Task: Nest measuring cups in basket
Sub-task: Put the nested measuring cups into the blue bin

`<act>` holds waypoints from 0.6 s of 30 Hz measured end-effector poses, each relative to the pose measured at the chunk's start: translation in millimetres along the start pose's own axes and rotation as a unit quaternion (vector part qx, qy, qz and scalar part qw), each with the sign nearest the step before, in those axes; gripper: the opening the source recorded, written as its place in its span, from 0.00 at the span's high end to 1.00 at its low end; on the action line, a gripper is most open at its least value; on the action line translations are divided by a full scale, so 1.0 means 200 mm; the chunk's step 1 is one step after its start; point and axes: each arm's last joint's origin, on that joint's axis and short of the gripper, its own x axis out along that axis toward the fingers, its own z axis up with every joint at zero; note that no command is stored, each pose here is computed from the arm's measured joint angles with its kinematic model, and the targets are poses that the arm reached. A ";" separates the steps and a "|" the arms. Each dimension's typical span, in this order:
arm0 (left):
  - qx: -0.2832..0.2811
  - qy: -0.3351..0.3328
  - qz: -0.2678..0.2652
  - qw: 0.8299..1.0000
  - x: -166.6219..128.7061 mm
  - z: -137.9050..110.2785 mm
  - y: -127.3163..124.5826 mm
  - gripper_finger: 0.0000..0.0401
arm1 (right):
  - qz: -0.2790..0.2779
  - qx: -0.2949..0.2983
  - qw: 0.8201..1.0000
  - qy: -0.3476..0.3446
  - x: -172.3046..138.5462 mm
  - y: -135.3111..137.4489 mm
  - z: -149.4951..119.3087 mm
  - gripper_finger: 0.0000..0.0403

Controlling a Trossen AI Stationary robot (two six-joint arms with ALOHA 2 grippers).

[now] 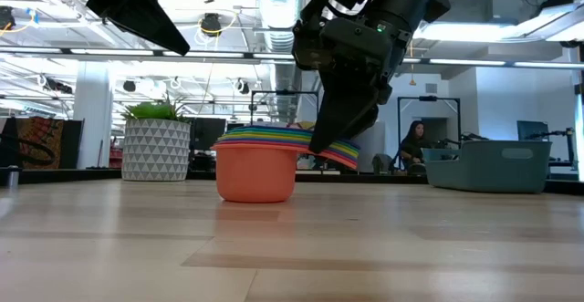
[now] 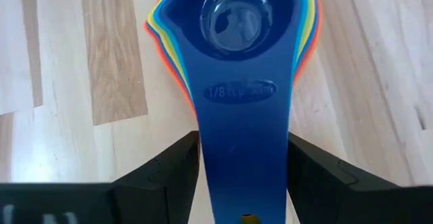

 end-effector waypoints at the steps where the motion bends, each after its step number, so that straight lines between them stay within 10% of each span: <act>1: 0.000 0.000 0.001 1.000 0.00 0.00 0.00 0.86 | 0.004 0.000 1.000 0.002 0.00 0.00 0.00 0.45; 18: 0.001 0.000 0.002 1.000 0.00 0.00 0.00 0.86 | 0.010 -0.011 1.000 0.014 0.04 -0.04 0.00 0.57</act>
